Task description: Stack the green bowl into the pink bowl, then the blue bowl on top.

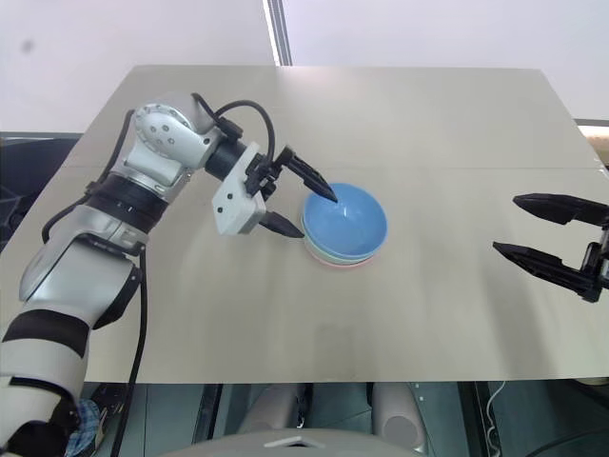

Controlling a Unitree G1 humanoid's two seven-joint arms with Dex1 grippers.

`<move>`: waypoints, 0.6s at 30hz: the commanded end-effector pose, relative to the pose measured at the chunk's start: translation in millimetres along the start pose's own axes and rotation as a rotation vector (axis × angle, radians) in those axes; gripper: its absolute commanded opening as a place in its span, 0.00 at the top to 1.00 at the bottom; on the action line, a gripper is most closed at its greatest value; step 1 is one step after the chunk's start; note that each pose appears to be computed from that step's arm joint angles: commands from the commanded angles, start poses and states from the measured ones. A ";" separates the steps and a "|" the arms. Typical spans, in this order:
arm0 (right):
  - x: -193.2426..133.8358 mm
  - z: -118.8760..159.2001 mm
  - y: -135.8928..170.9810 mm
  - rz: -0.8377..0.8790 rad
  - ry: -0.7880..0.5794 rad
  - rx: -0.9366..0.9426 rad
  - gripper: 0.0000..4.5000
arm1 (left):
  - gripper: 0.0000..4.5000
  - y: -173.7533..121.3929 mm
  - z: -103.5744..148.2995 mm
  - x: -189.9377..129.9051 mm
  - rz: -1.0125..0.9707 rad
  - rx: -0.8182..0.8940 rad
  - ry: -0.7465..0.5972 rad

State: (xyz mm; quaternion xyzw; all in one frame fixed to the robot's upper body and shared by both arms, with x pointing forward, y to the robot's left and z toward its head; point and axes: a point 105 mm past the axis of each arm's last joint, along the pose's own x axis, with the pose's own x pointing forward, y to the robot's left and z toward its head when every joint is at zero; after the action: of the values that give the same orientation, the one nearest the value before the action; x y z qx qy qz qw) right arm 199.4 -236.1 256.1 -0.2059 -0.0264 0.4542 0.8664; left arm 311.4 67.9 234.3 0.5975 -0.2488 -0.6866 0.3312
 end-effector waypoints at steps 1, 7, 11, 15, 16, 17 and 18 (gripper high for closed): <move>-3.6 9.4 -2.0 -0.008 -0.011 -0.054 0.28 | 0.07 19.9 -2.6 -22.7 0.092 -0.030 0.039; -5.8 6.5 -1.9 0.004 -0.008 -0.041 0.28 | 0.07 18.6 -15.5 -65.3 0.335 -0.435 0.006; -10.2 -13.0 -1.4 -0.021 -0.002 0.027 0.28 | 0.07 -21.5 -21.9 -94.0 0.467 -0.773 0.022; -19.5 -30.3 -3.3 -0.055 0.019 0.092 0.28 | 0.07 -70.6 -23.1 -115.0 0.602 -1.051 0.074; -22.1 -32.9 -4.4 -0.061 0.026 0.101 0.28 | 0.07 -81.3 -18.9 -116.8 0.616 -1.095 0.078; -24.5 -35.5 -5.5 -0.066 0.033 0.109 0.28 | 0.07 -89.9 -14.8 -118.2 0.634 -1.140 0.077; -26.7 -37.9 -6.5 -0.070 0.039 0.115 0.28 | 0.07 -96.9 -11.5 -119.4 0.655 -1.184 0.079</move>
State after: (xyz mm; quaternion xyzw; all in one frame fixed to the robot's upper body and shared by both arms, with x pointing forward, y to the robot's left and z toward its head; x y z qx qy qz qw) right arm 200.0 -269.2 221.1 -0.1473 0.0199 0.4245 0.8931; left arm 322.6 221.1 217.4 0.2349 0.0428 -0.5607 0.7928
